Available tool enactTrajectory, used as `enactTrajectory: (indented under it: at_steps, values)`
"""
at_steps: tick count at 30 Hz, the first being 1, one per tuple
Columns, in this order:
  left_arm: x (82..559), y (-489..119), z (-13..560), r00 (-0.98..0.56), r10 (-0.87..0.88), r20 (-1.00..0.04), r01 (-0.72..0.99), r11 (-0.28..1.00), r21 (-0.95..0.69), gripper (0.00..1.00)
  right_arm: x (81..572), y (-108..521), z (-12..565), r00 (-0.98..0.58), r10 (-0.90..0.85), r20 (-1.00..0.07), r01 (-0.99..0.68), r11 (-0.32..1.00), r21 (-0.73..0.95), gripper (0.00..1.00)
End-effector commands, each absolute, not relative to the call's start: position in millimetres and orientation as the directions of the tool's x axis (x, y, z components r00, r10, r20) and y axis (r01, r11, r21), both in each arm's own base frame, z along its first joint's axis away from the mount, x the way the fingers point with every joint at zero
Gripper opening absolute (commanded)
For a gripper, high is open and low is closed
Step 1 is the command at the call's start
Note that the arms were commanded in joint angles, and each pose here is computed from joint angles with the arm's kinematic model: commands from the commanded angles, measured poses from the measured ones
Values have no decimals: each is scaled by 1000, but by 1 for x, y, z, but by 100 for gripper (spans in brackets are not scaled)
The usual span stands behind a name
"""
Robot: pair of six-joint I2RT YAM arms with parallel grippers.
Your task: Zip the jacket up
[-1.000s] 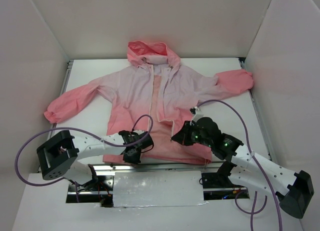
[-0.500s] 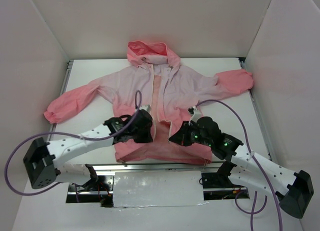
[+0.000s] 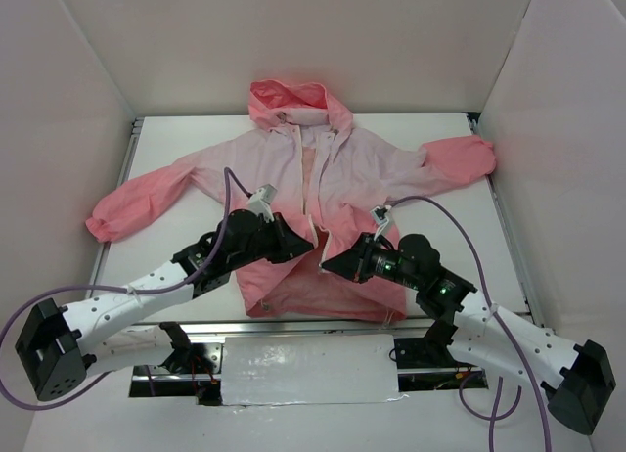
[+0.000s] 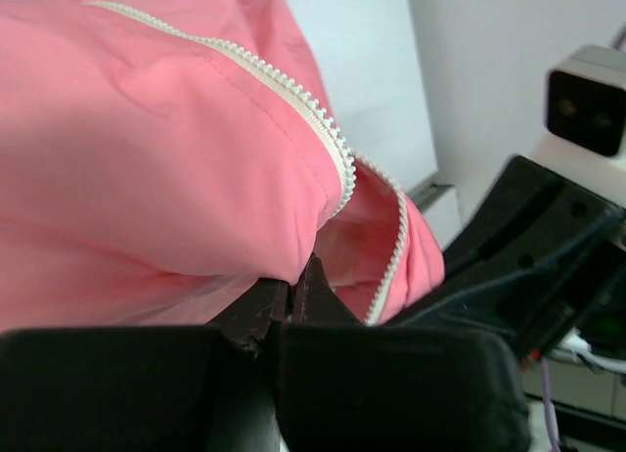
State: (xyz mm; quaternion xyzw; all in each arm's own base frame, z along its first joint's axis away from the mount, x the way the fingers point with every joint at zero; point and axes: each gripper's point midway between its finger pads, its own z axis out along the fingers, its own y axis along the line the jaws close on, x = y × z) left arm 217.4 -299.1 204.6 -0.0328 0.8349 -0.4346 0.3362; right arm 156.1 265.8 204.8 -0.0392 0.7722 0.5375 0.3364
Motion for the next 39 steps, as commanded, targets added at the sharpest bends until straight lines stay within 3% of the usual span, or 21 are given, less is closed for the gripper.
enactTrajectory:
  at_steps: [1, 6, 12, 26, 39]
  values:
    - [208, -314, 256, -754, -414, -511, 342, 417, -842, 0, 154, 269, 237, -718, 367, -591, -513, 295, 806, 0]
    - [187, -315, 264, -796, -415, -440, 341, 293, -893, 0, 152, 265, 240, -670, 391, -631, -572, 268, 775, 0]
    - [169, -311, 265, -825, -373, -425, 350, 254, -902, 0, 142, 265, 245, -645, 347, -681, -653, 215, 727, 0]
    - [143, -294, 261, -832, -349, -432, 417, 121, -901, 0, 124, 264, 247, -700, 232, -676, -684, 57, 727, 0]
    - [142, -299, 266, -839, -351, -416, 432, 34, -901, 0, 119, 266, 239, -727, 208, -654, -665, 23, 746, 0]
